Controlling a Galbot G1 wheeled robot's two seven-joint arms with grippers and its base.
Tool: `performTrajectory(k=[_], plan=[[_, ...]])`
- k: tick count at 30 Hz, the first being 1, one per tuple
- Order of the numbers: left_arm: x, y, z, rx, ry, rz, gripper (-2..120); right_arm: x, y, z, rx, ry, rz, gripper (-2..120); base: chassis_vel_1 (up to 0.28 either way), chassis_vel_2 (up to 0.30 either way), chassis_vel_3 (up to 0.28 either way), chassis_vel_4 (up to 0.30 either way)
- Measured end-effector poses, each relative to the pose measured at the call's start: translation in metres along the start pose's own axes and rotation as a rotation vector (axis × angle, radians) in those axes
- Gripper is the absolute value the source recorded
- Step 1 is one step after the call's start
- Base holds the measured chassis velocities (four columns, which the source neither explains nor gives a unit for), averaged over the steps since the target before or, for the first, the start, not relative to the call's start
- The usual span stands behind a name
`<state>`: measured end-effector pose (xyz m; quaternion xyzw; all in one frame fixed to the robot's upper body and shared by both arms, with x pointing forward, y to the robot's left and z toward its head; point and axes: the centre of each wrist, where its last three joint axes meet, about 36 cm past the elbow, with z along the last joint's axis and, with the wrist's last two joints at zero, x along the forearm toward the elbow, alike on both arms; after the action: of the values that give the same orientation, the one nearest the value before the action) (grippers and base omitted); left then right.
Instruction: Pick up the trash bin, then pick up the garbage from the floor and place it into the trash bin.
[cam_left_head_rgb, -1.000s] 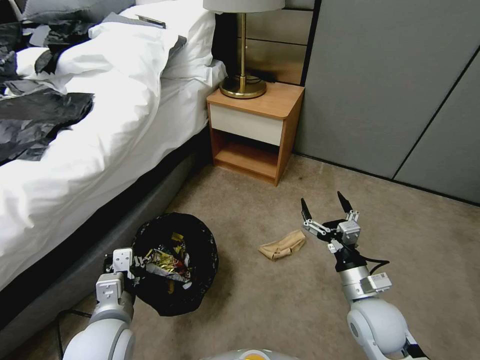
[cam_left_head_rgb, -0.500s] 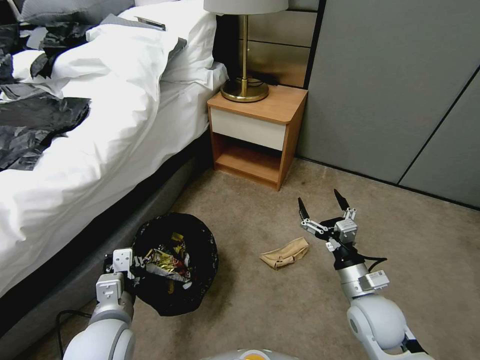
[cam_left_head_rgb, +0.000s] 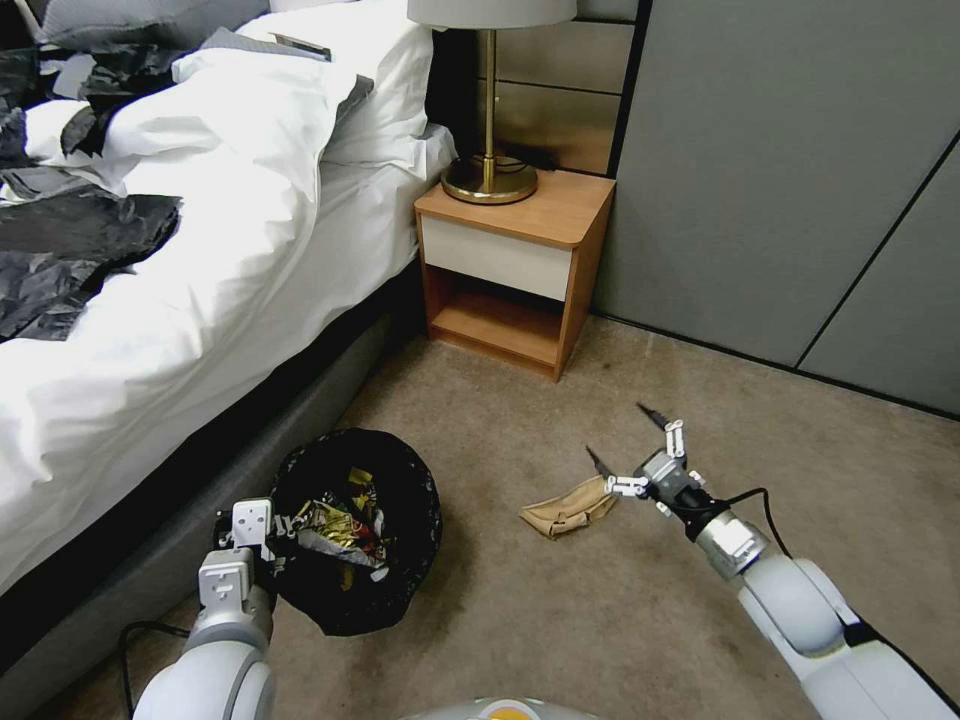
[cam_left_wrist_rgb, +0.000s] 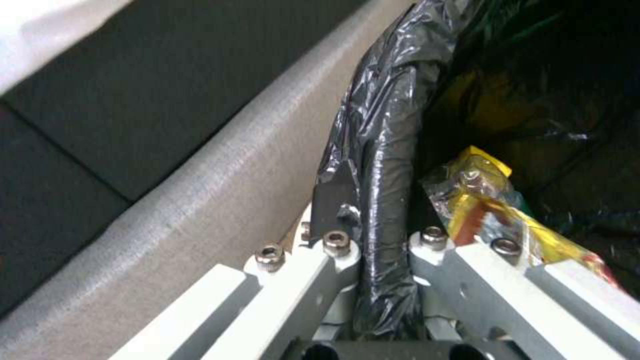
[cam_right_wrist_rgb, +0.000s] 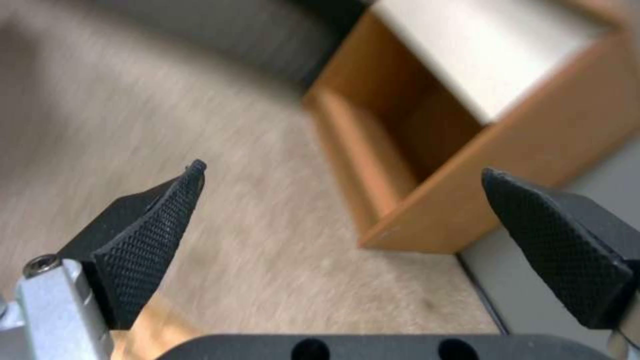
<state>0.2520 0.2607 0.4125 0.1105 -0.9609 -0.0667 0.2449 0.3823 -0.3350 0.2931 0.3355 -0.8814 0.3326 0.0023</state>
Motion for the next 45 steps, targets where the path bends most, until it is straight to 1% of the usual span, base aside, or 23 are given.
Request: performTrajectory(k=[2,3,5,6,7,10,11,13,24,27,28,32,41,43,44,45], plan=[[0.000,-0.001,0.001,-0.001,0.003,0.000,1,-0.013,0.003,0.016,0.071,0.028,-0.077,100,0.000,0.000,0.000,0.000],[0.000,-0.001,0.001,-0.001,0.003,0.000,1,-0.013,0.003,0.016,0.071,0.028,-0.077,100,0.000,0.000,0.000,0.000],[0.000,-0.001,0.001,-0.001,0.003,-0.001,1,-0.024,0.009,0.026,0.109,0.041,-0.139,100,0.000,0.000,0.000,0.000],[0.000,-0.001,0.001,-0.001,0.003,-0.001,1,-0.024,0.009,0.026,0.109,0.041,-0.139,100,0.000,0.000,0.000,0.000],[0.000,0.000,0.001,0.000,0.003,-0.003,1,-0.032,0.011,0.033,0.137,0.043,-0.169,100,0.000,0.000,0.000,0.000],[0.000,0.001,0.001,0.001,0.003,-0.008,1,-0.047,0.015,0.048,0.187,0.049,-0.209,100,0.000,0.000,0.000,0.000],[0.000,0.001,0.001,0.001,0.003,-0.008,1,-0.047,0.015,0.048,0.187,0.049,-0.209,100,0.000,0.000,0.000,0.000],[0.000,0.001,0.003,0.002,0.008,-0.012,1,-0.056,0.024,0.063,0.208,0.070,-0.244,100,0.000,0.000,0.000,0.000],[-0.006,-0.001,0.003,0.004,0.013,-0.013,1,-0.067,0.040,0.086,0.212,0.113,-0.295,100,0.000,0.000,0.000,0.000],[-0.007,-0.002,0.004,0.004,0.015,-0.013,1,-0.072,0.044,0.088,0.206,0.120,-0.295,100,0.000,0.000,0.000,0.000],[-0.007,-0.002,0.004,0.004,0.016,-0.013,1,-0.078,0.049,0.089,0.200,0.125,-0.294,100,0.000,0.000,0.000,0.000],[-0.006,0.000,0.004,0.002,0.018,-0.017,1,-0.089,0.056,0.091,0.179,0.131,-0.286,100,0.000,0.000,0.000,0.000],[-0.005,0.001,0.005,0.002,0.020,-0.021,1,-0.105,0.065,0.095,0.142,0.145,-0.274,99,0.000,0.000,0.000,0.000],[-0.005,0.001,0.005,0.003,0.020,-0.021,1,-0.107,0.070,0.099,0.115,0.153,-0.271,94,0.000,0.000,0.000,0.000],[-0.005,0.001,0.005,0.004,0.019,-0.021,1,-0.107,0.073,0.102,0.090,0.159,-0.266,88,0.000,0.000,0.000,0.000],[-0.005,0.001,0.005,0.004,0.019,-0.021,1,-0.107,0.073,0.102,0.090,0.159,-0.266,88,0.000,0.000,0.000,0.000]])
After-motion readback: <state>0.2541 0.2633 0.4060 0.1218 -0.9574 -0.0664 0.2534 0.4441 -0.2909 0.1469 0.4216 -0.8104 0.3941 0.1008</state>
